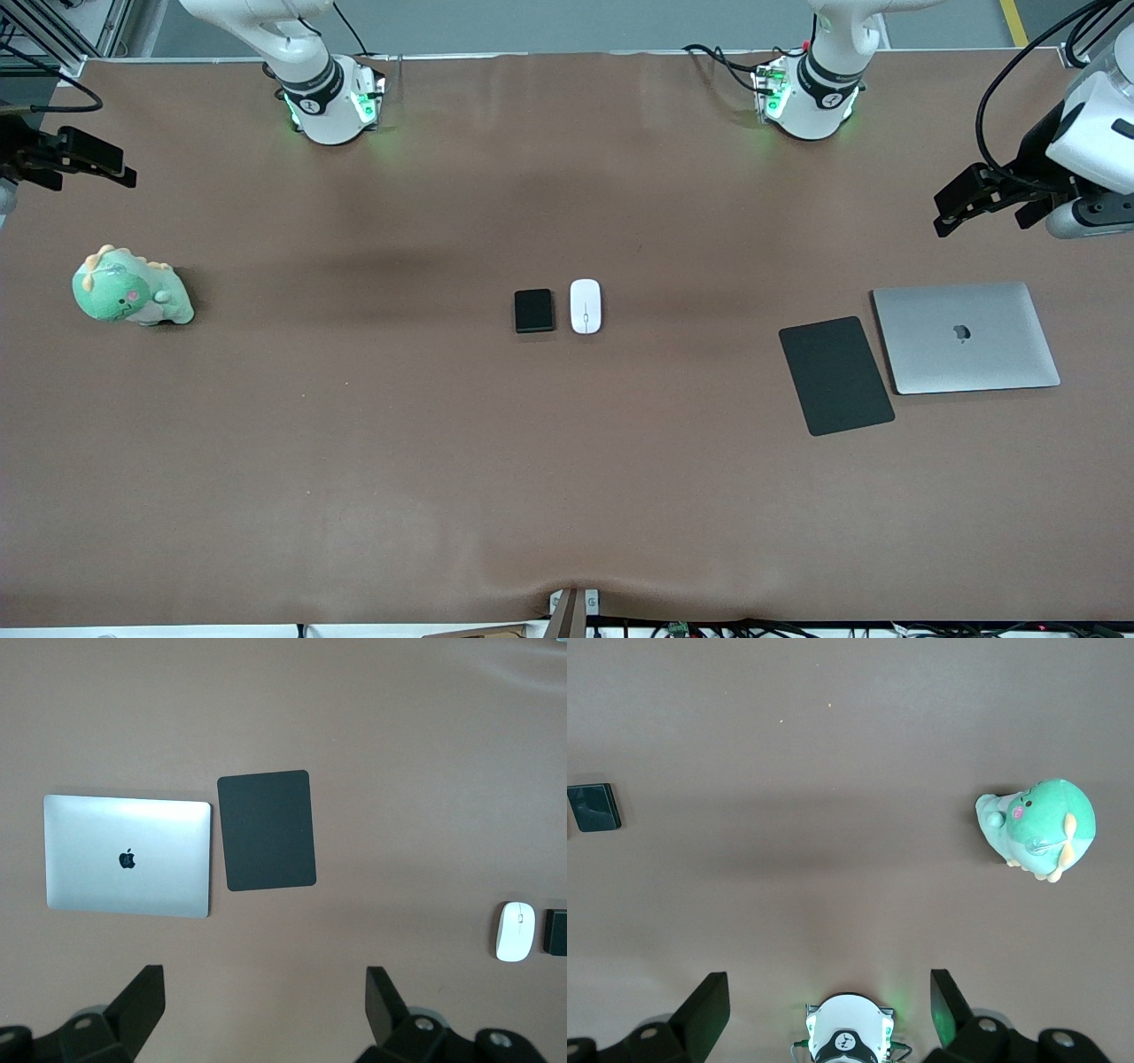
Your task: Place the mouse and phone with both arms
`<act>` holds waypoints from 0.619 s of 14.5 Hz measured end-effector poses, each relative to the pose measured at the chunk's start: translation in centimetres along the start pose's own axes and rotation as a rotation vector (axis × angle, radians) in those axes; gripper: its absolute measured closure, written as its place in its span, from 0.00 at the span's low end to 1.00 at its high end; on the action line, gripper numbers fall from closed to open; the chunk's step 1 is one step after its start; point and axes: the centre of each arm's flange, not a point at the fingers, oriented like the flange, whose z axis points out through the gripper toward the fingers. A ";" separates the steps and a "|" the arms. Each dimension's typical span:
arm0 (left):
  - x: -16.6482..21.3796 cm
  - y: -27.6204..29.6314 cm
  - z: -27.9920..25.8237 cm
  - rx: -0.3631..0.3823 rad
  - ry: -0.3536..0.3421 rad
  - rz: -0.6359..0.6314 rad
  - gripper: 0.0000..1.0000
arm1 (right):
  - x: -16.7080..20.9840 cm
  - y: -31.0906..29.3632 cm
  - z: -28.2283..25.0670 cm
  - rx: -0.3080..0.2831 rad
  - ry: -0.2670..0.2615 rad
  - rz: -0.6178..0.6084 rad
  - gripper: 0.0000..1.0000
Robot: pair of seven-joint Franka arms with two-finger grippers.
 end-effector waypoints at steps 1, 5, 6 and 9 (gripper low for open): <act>0.0 0.0 0.0 0.000 0.000 0.000 0.00 | 0.0 0.0 0.0 0.000 0.000 0.000 0.00; 0.0 0.1 0.0 0.000 0.000 0.001 0.00 | 0.0 0.2 0.0 0.001 0.000 0.004 0.00; 0.0 0.1 0.0 0.000 0.000 0.002 0.00 | 0.0 0.4 0.0 0.002 0.000 0.007 0.00; 0.0 1.1 0.5 -0.001 -0.009 0.021 0.00 | -0.1 0.5 0.0 0.002 -0.001 0.010 0.00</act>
